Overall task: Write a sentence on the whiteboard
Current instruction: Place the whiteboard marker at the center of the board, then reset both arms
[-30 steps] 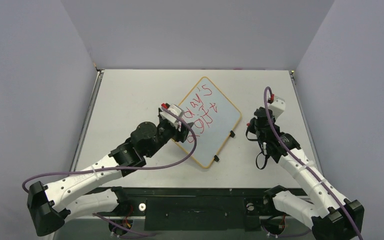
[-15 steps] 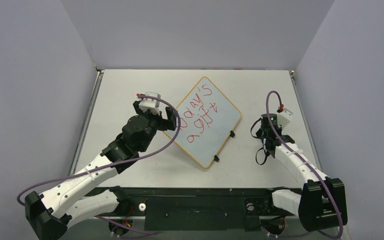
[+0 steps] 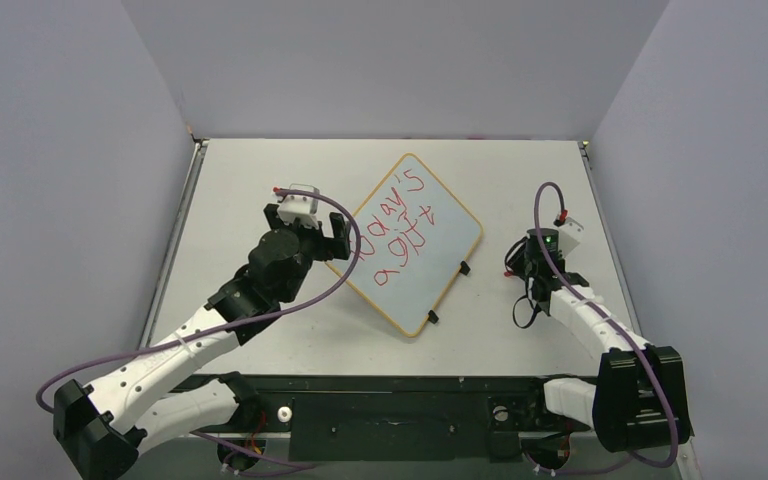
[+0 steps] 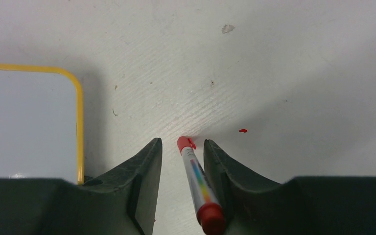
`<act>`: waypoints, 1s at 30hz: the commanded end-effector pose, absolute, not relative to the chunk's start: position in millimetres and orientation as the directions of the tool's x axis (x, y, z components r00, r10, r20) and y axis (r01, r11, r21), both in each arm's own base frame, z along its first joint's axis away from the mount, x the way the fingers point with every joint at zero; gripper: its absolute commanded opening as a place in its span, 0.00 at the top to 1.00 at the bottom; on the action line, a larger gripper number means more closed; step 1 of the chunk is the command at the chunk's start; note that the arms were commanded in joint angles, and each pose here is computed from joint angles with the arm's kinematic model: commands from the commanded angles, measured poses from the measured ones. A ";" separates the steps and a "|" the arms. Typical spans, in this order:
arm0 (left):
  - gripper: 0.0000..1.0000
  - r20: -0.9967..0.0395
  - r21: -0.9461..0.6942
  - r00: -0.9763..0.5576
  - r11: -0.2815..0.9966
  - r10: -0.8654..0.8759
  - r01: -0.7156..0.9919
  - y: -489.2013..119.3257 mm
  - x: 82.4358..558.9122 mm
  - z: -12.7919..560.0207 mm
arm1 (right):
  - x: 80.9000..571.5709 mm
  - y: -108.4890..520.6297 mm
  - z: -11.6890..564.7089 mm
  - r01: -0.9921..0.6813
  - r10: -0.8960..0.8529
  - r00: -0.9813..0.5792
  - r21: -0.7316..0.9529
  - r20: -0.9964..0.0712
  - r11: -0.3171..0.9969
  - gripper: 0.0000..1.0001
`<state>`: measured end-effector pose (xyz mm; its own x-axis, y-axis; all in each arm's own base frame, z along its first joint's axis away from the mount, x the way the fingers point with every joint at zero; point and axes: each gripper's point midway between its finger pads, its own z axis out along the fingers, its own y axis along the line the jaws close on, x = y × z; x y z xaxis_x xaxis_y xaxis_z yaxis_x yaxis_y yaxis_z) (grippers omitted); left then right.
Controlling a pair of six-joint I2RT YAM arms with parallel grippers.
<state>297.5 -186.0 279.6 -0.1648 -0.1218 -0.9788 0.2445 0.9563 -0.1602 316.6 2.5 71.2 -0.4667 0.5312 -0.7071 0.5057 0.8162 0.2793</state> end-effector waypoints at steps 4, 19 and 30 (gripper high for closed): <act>0.15 -0.978 -0.194 -0.128 0.949 -0.166 0.248 -186.5 301.3 295.7 | 322.8 -1.8 86.6 0.494 0.534 -0.402 0.315 -0.744 0.810 0.50; 0.15 -0.971 -0.221 -0.147 0.936 -0.187 0.273 -190.5 297.8 289.5 | 301.5 -22.1 148.3 0.519 0.490 -0.247 0.312 -0.836 0.796 0.16; 0.15 -0.972 -0.221 -0.139 0.939 -0.190 0.263 -185.6 297.8 286.4 | 287.5 3.3 238.8 0.310 0.459 -0.097 0.412 -0.883 0.857 0.13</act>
